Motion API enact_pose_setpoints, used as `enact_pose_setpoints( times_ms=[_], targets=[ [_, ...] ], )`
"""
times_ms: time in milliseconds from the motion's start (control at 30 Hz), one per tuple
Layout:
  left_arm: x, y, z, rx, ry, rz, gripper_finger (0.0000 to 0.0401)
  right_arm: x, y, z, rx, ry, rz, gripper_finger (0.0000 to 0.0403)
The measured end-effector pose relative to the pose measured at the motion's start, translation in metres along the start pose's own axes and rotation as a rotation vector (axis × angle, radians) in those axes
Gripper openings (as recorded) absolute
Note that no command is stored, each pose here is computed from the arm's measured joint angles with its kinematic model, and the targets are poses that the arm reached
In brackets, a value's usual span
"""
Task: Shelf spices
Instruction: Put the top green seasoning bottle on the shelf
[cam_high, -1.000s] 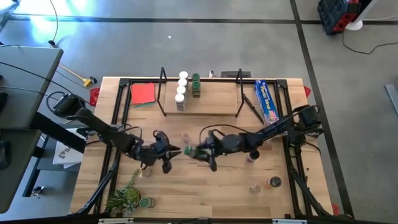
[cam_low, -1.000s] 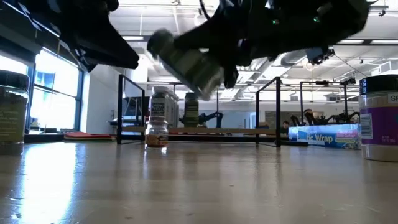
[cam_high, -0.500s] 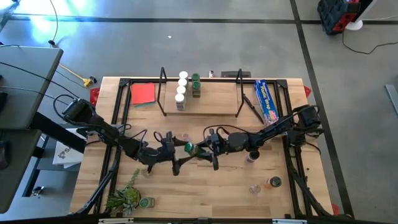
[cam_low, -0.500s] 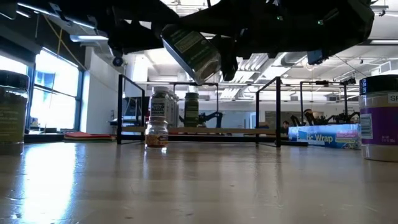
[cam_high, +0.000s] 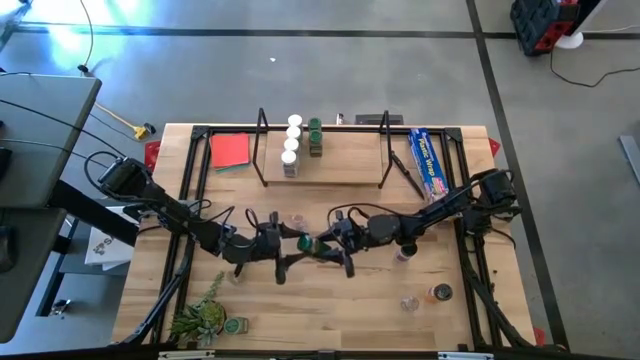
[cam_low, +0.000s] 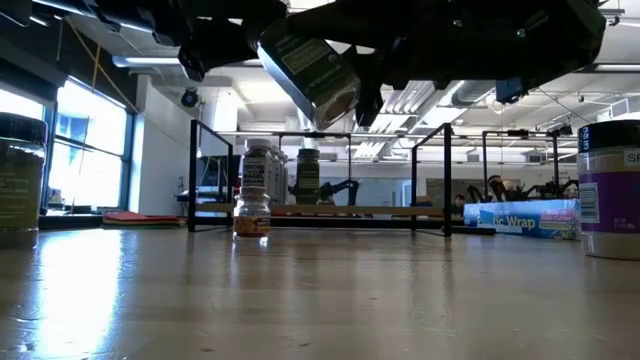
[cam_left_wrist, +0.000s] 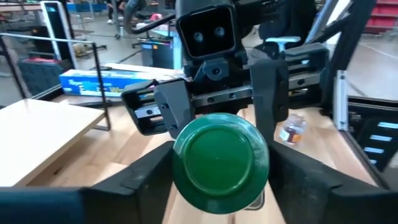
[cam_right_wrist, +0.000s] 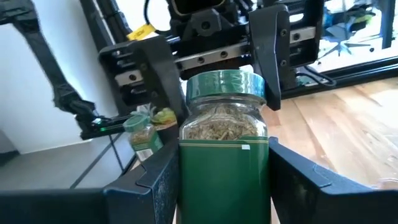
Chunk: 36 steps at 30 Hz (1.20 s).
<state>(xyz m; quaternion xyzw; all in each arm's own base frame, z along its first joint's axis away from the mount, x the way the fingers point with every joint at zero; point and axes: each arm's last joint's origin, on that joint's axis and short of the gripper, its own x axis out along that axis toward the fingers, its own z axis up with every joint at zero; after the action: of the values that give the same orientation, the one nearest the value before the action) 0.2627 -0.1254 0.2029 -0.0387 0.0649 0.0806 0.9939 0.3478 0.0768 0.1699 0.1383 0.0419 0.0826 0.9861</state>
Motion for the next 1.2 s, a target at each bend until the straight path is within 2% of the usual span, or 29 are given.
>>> enact_pose_setpoints(
  times_ms=[67, 233, 400, 500, 600, 733, 967, 1200],
  targets=[
    [0.001, 0.001, 0.0, -0.002, 0.005, -0.021, 0.0197, 0.0, 0.0, -0.001, 0.002, 0.006, 0.008, 0.0188],
    [0.005, 0.006, -0.002, -0.006, 0.047, -0.061, 0.0195, 0.0, -0.001, -0.005, 0.008, 0.06, -0.004, 0.0197],
    [0.015, 0.013, -0.002, -0.002, 0.223, -0.072, 0.0195, -0.004, -0.011, -0.015, -0.002, 0.227, -0.067, 0.0286],
    [0.023, 0.015, 0.004, 0.015, 0.372, -0.088, 0.0195, -0.014, -0.019, -0.016, 0.033, 0.375, -0.139, 0.0311],
    [0.029, 0.016, 0.007, 0.025, 0.466, -0.126, 0.0195, -0.027, -0.025, -0.012, 0.045, 0.491, -0.209, 0.0317],
    [0.039, 0.024, 0.001, 0.019, 0.494, -0.139, 0.0195, -0.034, -0.026, -0.008, 0.02, 0.543, -0.226, 0.0319],
    [0.053, 0.026, -0.016, 0.039, 0.52, -0.11, 0.0209, -0.033, -0.026, -0.007, 0.016, 0.534, -0.227, 0.032],
    [0.059, 0.03, -0.018, 0.06, 0.497, -0.095, 0.0209, -0.033, -0.026, -0.007, 0.024, 0.532, -0.227, 0.0321]
  ],
)
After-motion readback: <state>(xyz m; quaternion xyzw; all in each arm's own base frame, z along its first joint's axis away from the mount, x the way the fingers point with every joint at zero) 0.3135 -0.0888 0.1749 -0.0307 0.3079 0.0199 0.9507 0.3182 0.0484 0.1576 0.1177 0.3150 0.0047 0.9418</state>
